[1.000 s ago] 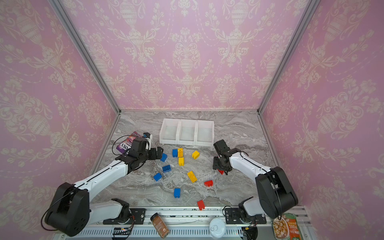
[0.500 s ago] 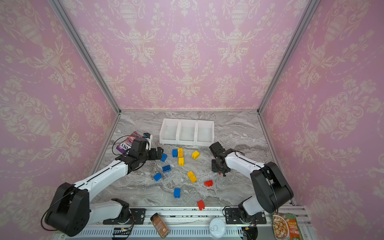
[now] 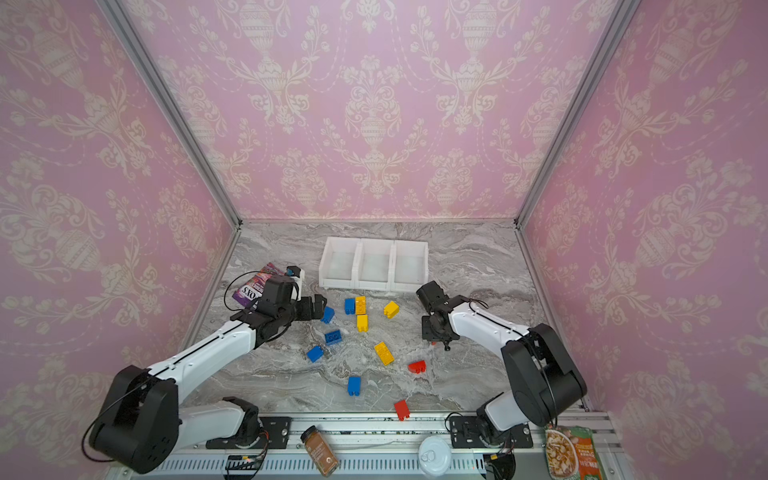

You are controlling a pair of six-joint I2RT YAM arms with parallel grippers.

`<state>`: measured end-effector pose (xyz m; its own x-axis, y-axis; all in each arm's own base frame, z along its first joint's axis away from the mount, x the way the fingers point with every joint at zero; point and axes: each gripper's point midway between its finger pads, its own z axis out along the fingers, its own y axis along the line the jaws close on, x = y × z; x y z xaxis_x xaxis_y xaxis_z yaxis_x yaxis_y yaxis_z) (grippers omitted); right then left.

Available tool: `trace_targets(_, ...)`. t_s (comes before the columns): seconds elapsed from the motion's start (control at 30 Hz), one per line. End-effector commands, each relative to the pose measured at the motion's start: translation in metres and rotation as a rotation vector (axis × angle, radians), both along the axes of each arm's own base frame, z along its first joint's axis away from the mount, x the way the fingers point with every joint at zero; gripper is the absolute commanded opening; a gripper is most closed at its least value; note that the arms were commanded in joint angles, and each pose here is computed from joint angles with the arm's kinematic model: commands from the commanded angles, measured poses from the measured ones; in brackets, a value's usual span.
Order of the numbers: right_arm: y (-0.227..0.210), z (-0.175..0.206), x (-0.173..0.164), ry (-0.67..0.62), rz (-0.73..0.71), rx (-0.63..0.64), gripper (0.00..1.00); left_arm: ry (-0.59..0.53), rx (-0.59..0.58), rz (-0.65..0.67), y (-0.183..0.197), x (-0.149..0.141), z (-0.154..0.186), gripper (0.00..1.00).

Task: Sort the legos into containers by color
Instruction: Pick up the lego from the middle-right of the table, then place the lego in the container.

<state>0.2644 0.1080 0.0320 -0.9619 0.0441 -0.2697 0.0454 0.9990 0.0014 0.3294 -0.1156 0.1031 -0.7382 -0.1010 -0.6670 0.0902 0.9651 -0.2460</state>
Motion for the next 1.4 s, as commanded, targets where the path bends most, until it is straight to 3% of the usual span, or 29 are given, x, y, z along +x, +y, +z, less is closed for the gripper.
trace_targets(0.0, 0.0, 0.009, 0.003, -0.014, 0.011, -0.021, 0.2, 0.029, -0.008, 0.003, 0.0, -0.01, -0.005, 0.99)
trace_targets(0.53, 0.029, 0.063, 0.03, -0.129, 0.05, 0.062, 0.16, 0.035, -0.008, 0.006, 0.0, -0.01, -0.005, 0.99)
trace_targets(0.93, 0.068, 0.121, 0.121, -0.312, 0.111, 0.093, 0.16, 0.04, -0.02, 0.022, 0.003, -0.018, -0.006, 0.99)
trace_targets(1.37, 0.078, 0.097, 0.192, -0.299, 0.083, 0.085, 0.16, 0.04, -0.048, 0.046, 0.005, -0.025, -0.005, 0.99)
